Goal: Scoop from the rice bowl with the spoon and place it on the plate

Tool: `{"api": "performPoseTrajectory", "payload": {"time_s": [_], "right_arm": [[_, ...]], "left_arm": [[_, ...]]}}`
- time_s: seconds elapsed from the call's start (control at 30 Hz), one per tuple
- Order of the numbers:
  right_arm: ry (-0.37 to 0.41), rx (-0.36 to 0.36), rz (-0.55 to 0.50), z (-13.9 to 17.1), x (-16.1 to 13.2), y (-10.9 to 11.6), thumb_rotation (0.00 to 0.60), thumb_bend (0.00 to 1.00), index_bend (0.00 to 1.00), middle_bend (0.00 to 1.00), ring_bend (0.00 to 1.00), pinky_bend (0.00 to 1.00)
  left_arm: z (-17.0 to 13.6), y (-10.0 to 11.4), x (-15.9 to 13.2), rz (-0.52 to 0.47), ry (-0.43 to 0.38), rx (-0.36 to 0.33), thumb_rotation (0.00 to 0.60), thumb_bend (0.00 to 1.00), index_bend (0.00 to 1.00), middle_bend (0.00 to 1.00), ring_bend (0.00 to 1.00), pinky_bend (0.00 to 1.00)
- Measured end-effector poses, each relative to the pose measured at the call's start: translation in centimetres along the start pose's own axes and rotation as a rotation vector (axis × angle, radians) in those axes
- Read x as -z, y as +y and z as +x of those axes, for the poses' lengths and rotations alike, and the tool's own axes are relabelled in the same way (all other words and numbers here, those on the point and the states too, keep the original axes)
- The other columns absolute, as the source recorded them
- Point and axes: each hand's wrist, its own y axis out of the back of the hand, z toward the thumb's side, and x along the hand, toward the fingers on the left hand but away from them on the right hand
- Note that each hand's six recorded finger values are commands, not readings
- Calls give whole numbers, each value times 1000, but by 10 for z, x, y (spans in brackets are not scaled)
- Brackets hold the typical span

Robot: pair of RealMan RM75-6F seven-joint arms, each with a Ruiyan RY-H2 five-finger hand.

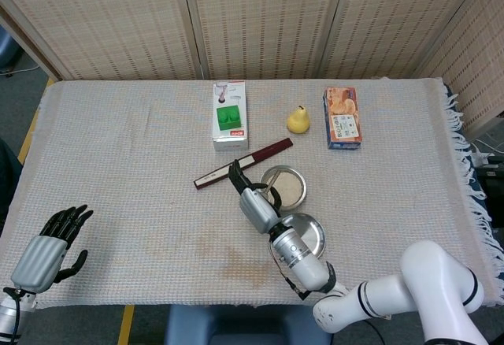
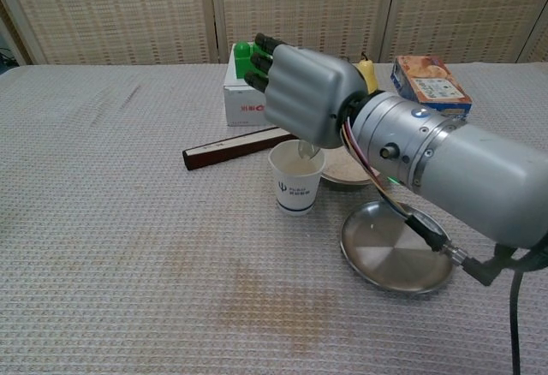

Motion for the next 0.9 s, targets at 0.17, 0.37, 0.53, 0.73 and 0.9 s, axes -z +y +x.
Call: {"api": "performPoseTrajectory", "payload": {"time_s": [0.17, 0.37, 0.53, 0.73, 0.9], "right_arm": [[19, 24, 74, 0, -2, 5, 600, 471, 601, 28, 0, 0], [35, 64, 120, 1, -9, 12, 600, 471, 602, 27, 0, 0], [36, 68, 127, 1, -12, 14, 600, 471, 601, 28, 0, 0], [22, 57, 43, 3, -4, 12, 600, 472, 602, 28, 0, 0], [-22, 15, -140, 10, 15, 4, 600, 472, 604, 27, 0, 0]], "left_arm": [[2, -1, 2, -3, 4, 6, 600, 462, 0, 0, 0, 93], [1, 0, 1, -4, 1, 4, 600, 461, 0, 0, 0, 93], [0, 1, 1, -4, 0, 1, 600, 461, 0, 0, 0, 93], [-1, 1, 2, -6, 4, 0, 600, 461, 0, 0, 0, 93], [-2, 1, 4, -4, 8, 0, 600, 460, 0, 0, 0, 93]]}}
